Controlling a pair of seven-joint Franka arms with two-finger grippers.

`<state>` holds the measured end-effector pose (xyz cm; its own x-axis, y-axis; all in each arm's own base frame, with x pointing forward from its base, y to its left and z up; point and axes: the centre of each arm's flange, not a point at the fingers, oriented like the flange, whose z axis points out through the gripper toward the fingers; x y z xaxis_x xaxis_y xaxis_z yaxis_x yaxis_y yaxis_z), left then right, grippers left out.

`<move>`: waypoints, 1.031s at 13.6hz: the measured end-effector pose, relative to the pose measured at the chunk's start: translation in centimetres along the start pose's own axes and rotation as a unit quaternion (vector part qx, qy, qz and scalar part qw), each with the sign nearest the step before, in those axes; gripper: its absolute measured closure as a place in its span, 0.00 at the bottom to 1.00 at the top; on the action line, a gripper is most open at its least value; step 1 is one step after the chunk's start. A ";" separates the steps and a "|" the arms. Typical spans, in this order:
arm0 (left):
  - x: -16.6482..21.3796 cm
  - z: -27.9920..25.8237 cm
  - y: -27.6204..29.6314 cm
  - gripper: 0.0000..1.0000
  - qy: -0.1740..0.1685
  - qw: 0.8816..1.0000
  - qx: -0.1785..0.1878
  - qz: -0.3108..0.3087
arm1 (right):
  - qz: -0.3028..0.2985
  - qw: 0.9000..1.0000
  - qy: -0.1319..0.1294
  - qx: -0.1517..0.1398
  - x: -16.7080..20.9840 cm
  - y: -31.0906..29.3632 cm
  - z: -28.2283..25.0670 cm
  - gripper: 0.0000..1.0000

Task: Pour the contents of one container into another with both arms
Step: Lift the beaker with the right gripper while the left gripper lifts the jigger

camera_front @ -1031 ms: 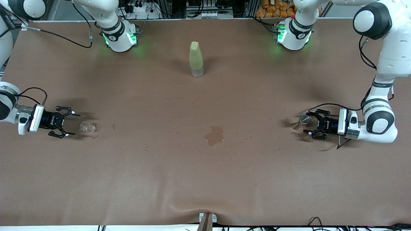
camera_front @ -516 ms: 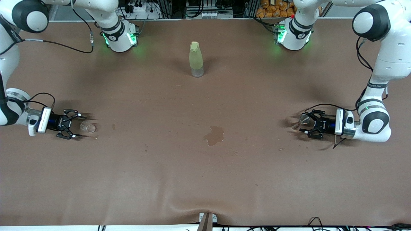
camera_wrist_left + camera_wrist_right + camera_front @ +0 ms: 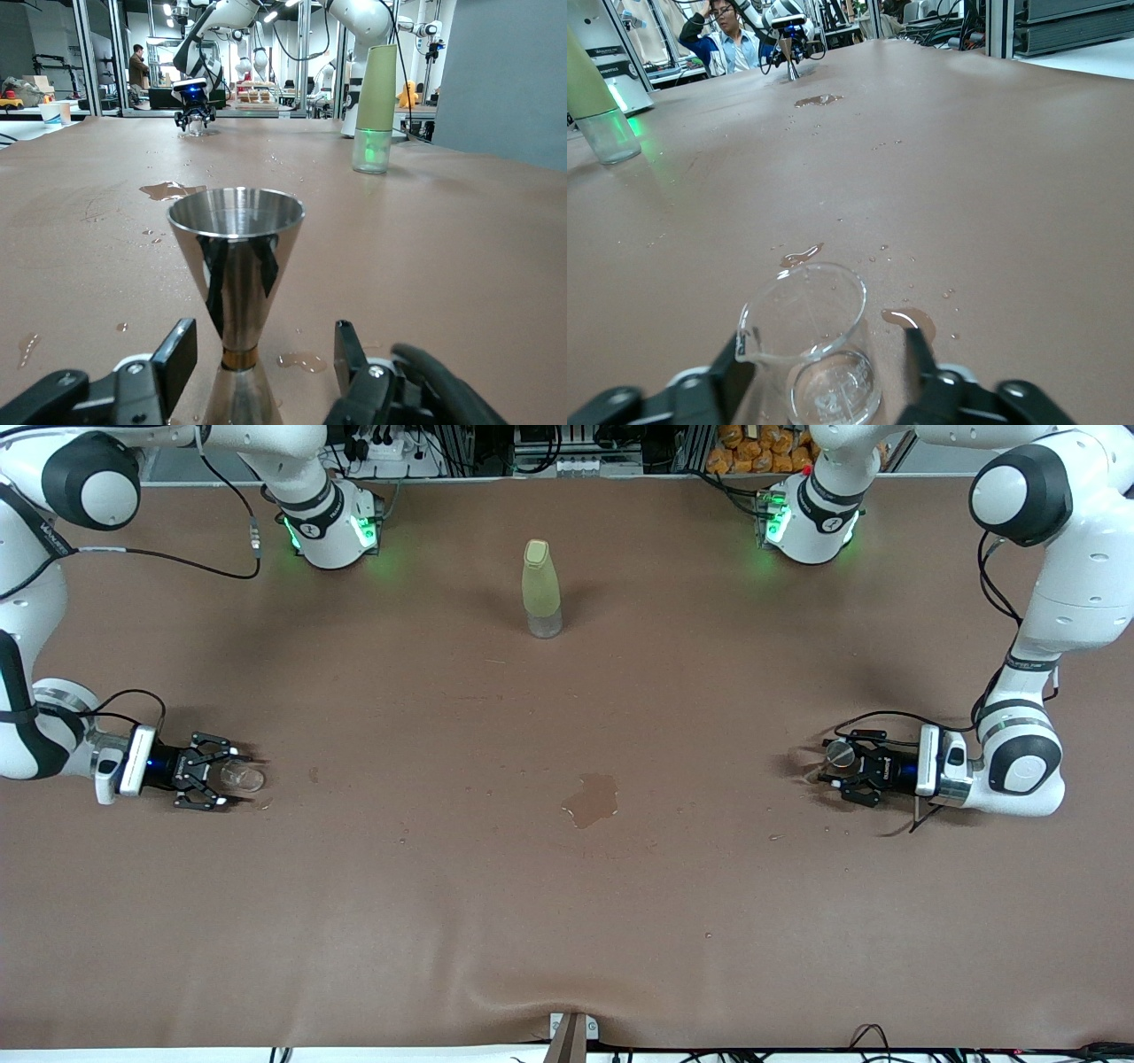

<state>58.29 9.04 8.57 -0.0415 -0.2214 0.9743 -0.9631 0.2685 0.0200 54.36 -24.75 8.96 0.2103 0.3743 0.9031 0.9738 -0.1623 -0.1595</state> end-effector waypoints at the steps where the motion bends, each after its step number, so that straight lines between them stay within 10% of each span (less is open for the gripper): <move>1: 0.0 0.0 0.0 0.37 0.000 1.000 0.000 0.000 | 0.000 1.000 0.001 0.000 0.0 0.0 0.0 0.39; 8: 0.5 -0.3 -0.5 0.80 -0.004 1.000 0.001 0.017 | -0.004 1.000 0.023 0.017 2.4 1.1 0.6 0.50; 14: 5.4 -0.3 -4.9 0.80 -0.010 0.996 0.001 0.091 | -0.018 0.998 0.040 0.040 13.3 6.0 6.0 0.50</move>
<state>62.88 6.84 13.78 -0.2214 -0.1868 0.9571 -0.9395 0.3040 -0.1580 63.50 -15.29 17.64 0.1705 0.3039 0.9373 0.9851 -0.0748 -0.1549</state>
